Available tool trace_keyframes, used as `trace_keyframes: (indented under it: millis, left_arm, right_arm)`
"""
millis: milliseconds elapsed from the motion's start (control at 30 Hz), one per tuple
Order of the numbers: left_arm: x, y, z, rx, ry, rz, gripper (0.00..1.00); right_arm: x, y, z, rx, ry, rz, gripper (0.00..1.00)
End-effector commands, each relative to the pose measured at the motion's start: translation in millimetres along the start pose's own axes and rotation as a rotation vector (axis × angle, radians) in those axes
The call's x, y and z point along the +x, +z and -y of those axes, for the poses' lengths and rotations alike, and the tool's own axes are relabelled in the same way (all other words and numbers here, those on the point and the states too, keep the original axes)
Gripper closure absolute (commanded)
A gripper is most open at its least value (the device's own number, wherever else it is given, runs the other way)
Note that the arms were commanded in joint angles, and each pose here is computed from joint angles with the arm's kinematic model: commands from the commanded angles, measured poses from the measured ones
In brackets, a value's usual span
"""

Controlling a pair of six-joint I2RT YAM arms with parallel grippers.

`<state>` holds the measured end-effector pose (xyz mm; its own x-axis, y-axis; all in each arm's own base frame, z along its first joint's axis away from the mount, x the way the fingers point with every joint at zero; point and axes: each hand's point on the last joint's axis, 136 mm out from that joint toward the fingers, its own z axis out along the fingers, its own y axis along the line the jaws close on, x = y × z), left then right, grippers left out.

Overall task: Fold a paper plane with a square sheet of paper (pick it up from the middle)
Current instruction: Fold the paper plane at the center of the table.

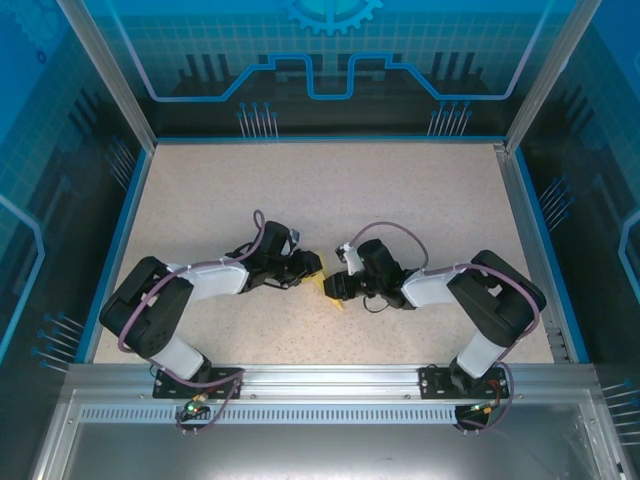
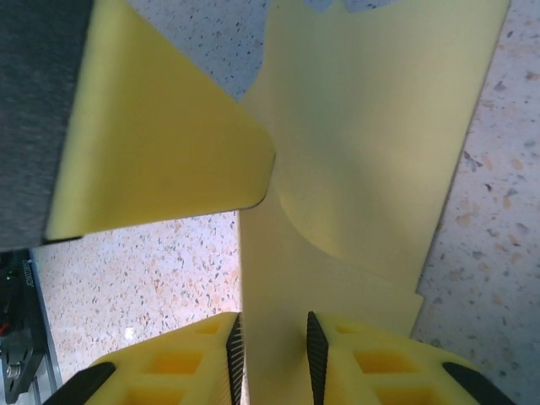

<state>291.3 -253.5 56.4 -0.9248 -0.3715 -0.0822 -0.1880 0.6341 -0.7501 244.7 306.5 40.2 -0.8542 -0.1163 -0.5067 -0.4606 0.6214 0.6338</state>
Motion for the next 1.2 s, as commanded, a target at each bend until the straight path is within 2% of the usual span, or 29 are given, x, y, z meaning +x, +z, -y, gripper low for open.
trace_keyframes:
  millis: [0, 200, 400, 800, 1167]
  left_arm:
    - [1, 4, 9, 0.013, 0.036, -0.018, 0.65]
    - [-2, 8, 10, 0.008, 0.035, -0.026, 0.65]
    - [-2, 11, 11, 0.003, 0.035, -0.033, 0.65]
    - [0, 12, 9, -0.007, 0.031, -0.039, 0.65]
    - [3, 10, 6, -0.012, 0.032, -0.04, 0.65]
  right_arm:
    - [5, -9, 9, 0.042, 0.033, -0.012, 0.69]
    - [9, -20, 12, 0.097, 0.017, -0.013, 0.66]
    - [17, -26, 13, 0.139, -0.008, -0.043, 0.67]
    - [29, -22, 11, 0.14, -0.018, -0.084, 0.81]
    - [38, -13, 9, 0.099, -0.024, -0.122, 0.88]
